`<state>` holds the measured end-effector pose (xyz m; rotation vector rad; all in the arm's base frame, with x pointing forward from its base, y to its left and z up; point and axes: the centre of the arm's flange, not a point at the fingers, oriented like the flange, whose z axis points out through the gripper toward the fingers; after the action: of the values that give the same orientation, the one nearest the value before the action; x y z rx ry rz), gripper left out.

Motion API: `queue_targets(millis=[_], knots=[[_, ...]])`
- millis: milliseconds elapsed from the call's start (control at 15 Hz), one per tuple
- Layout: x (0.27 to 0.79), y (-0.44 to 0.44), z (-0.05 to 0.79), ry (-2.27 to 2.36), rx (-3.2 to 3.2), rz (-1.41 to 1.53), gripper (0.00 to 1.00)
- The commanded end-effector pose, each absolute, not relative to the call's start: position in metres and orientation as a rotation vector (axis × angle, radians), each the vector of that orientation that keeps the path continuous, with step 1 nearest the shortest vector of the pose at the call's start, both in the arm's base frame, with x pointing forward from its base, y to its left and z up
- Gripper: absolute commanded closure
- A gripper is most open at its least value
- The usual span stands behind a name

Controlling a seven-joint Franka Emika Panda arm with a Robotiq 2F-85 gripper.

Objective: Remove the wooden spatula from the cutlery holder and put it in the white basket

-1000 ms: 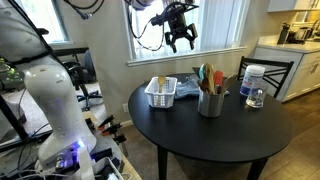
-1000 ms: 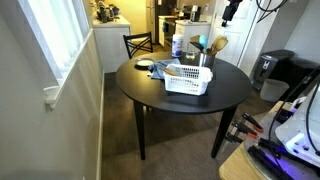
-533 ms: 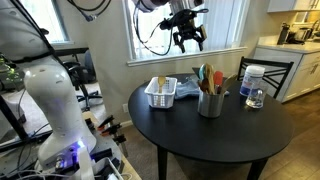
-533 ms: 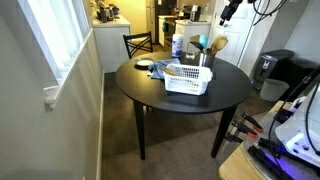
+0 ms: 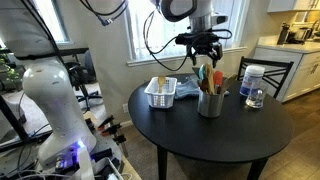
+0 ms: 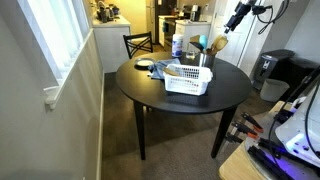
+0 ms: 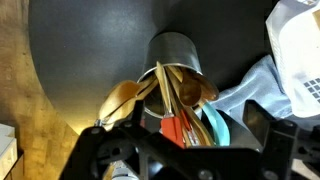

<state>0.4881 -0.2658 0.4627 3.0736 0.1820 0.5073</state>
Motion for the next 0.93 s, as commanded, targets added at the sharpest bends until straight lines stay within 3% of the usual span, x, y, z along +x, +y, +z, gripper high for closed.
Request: queue_targets(millis=[0, 867], knots=[[0.489, -0.264, 0.463, 0.186, 3.073, 0.508, 0.0], [0.509, -0.267, 0.435, 0.37, 3.046, 0.495, 0.0]])
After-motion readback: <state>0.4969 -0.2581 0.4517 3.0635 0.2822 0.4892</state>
